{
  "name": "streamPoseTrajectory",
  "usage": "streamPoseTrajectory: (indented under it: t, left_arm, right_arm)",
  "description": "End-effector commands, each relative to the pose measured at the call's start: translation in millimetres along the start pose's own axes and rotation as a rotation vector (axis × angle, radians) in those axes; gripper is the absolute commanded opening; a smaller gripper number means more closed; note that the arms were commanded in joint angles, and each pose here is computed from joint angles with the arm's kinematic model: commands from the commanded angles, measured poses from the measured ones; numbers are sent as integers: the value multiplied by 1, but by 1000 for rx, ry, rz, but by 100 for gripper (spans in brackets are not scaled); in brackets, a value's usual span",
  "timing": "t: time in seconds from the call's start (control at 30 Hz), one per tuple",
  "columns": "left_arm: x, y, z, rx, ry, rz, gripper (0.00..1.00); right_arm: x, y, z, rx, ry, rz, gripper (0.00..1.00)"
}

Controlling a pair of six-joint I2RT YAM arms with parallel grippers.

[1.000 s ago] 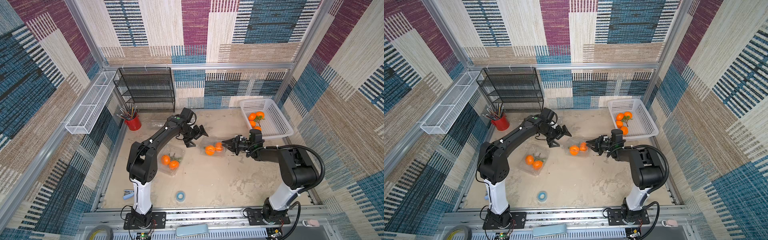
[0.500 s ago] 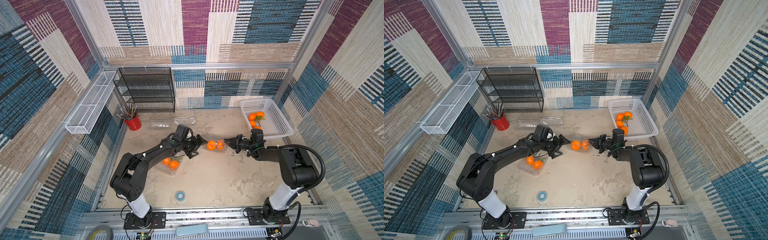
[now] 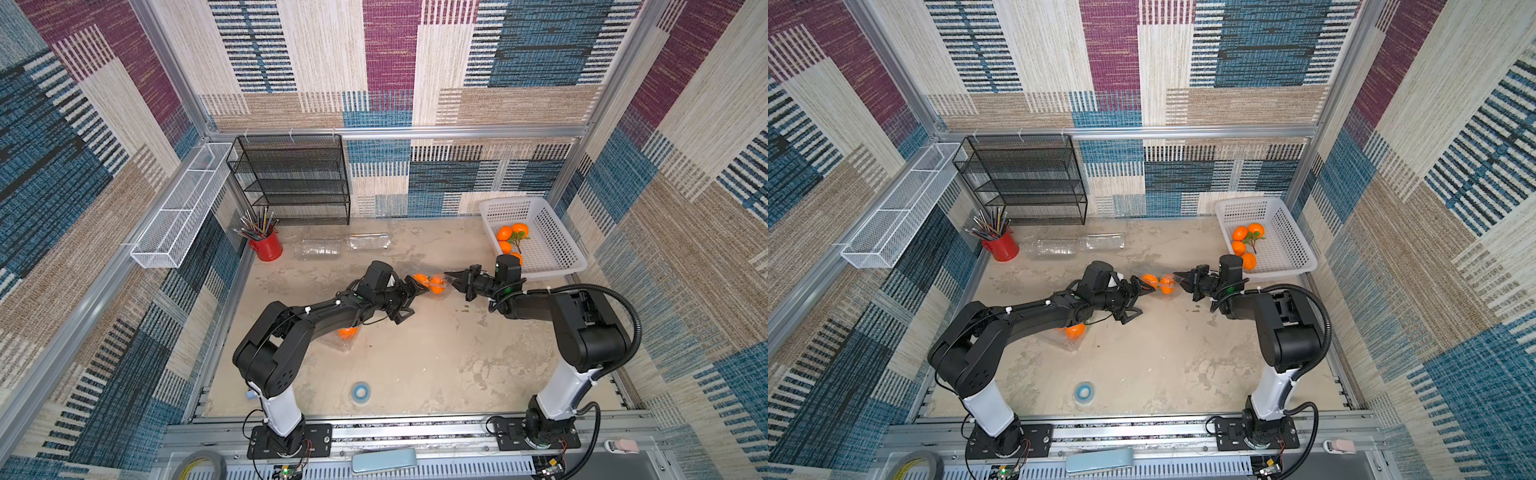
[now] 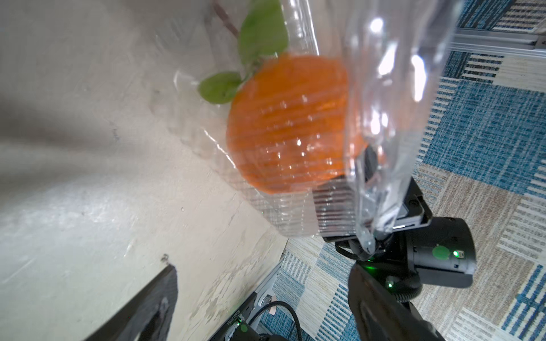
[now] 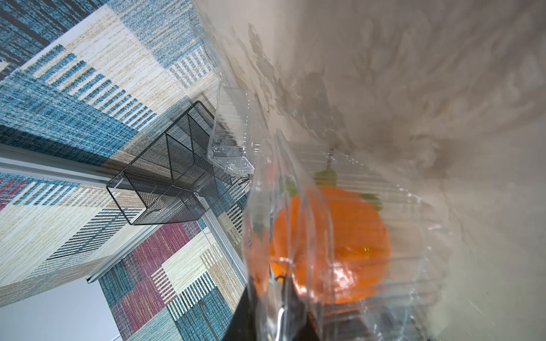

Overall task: Take oranges out of containers
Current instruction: Open the packing box at the center of the board.

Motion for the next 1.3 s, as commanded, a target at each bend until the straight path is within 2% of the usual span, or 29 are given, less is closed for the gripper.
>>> streamPoseTrajectory:
  t: [0.0, 0.47, 1.07, 1.27]
  left_arm:
    - [-1, -2, -10, -2, 54, -27, 91]
    - [3, -10, 0, -57, 60, -54, 91]
    - [5, -13, 6, -73, 48, -66, 91]
    - [9, -14, 13, -79, 18, -68, 91]
  right_arm:
    - [0, 2, 8, -17, -28, -2, 18]
    - [-2, 14, 3, -22, -21, 0, 17]
    - [-4, 38, -14, -76, 59, 50, 16]
    - [-4, 44, -12, -66, 27, 66, 16]
Point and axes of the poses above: each gripper's point midway between its finger pads, its own x axis out along the fingers, its own z axis along the line the jaws close on, y = z × x, the point moved 5 cm from there along -x, back along the fingers, and after that the axes turned 15 degrees about -x, right-handed, at the moved point
